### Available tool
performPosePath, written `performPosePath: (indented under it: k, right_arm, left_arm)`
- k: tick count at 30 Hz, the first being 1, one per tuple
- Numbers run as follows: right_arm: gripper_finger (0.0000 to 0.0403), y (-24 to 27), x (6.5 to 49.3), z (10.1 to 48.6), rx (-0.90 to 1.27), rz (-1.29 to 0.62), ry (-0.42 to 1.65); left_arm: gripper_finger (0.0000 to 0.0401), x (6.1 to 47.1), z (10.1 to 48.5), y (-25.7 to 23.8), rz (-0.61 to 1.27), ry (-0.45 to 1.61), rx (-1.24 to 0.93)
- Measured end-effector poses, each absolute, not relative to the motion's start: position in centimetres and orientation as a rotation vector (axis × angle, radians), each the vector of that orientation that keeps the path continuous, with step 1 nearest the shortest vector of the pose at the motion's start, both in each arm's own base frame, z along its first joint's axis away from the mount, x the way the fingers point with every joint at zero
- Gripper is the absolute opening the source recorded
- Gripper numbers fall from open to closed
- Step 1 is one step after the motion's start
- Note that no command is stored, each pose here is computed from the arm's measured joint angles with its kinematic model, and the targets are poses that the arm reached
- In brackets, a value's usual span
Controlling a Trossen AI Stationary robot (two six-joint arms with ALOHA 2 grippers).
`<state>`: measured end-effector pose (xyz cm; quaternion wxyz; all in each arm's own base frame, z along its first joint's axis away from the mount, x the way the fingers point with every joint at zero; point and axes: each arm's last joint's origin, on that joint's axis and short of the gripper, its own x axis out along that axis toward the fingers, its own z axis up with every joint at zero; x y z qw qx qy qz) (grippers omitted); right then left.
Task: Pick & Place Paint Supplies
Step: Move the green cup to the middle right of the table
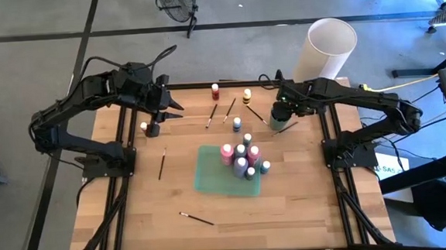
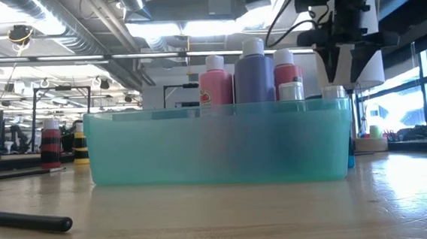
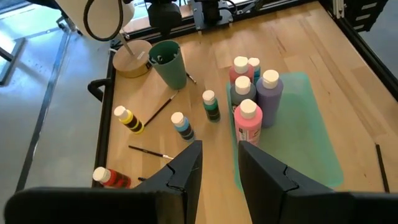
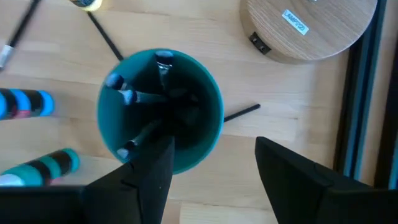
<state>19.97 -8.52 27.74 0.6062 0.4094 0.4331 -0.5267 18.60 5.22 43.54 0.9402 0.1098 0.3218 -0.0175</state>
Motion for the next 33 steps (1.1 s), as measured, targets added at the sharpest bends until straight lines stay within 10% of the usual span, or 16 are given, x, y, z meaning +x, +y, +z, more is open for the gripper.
performPosePath:
  k: [33]
  right_arm:
    - [0.0228, -8.21, 20.73, 27.21, 0.843, -1.205, 1.037]
  left_arm:
    - [0.0098, 18.55, 43.47, 5.2, -0.029, 0.665, 0.192]
